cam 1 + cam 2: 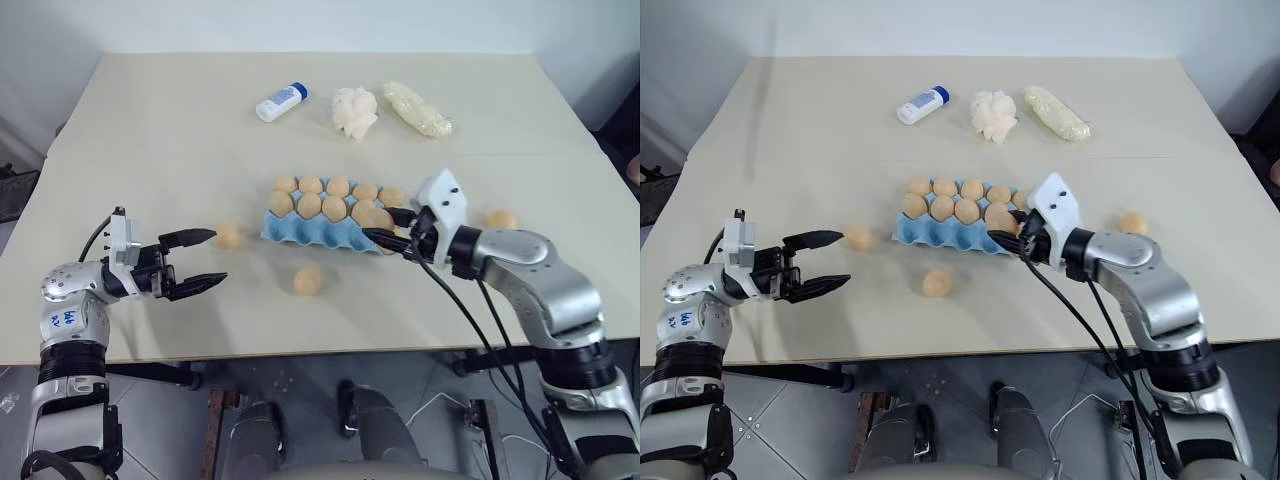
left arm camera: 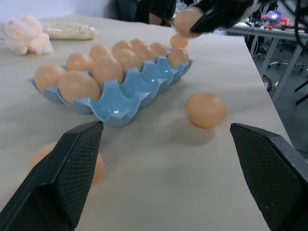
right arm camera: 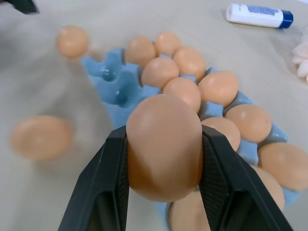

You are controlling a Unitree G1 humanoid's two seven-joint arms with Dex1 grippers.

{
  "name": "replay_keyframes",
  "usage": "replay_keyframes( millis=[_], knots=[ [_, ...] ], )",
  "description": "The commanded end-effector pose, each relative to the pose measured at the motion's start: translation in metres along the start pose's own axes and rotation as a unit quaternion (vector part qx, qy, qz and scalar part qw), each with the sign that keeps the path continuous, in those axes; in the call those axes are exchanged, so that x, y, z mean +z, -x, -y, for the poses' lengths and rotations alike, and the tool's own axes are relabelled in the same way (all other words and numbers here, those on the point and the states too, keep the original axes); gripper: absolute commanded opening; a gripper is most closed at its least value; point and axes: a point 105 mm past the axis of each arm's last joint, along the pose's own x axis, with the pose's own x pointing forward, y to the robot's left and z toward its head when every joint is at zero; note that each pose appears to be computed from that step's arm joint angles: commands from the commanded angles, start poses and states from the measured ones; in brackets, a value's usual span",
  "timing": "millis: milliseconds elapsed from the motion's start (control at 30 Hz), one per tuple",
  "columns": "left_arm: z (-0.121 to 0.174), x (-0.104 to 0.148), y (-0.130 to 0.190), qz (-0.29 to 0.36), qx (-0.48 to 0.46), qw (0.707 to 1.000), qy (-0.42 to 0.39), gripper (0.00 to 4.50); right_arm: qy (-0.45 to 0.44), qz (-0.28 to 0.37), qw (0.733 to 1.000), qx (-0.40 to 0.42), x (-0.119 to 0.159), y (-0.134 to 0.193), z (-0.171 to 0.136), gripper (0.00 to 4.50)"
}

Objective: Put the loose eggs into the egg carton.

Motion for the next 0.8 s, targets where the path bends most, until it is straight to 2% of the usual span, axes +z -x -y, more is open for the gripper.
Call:
replay_keyframes(
  millis=[33,267,533,567,800],
  knots=[
    [-0.004,0.01,0.001,0.012,0.008,1.0,-0.022,4.5,0.025,0.011,1.0,-0.013,0.006,-0.011,0.007,1.54],
    [-0.002,0.011,0.004,0.015,0.017,0.999,-0.028,4.5,0.04,-0.005,0.999,-0.024,-0.002,-0.024,0.014,1.54],
    [-0.002,0.011,0.007,0.017,0.023,0.999,-0.03,4.5,0.047,0.008,0.999,-0.009,0.006,-0.022,0.011,4.28],
    [-0.002,0.011,0.007,0.018,0.023,0.999,-0.031,4.5,0.051,0.011,0.999,-0.011,0.009,-0.019,0.012,4.46],
    [-0.006,0.013,0.004,0.018,0.022,0.999,-0.034,4.5,0.058,0.015,0.997,-0.042,0.019,0.01,0.028,4.46]
  ],
)
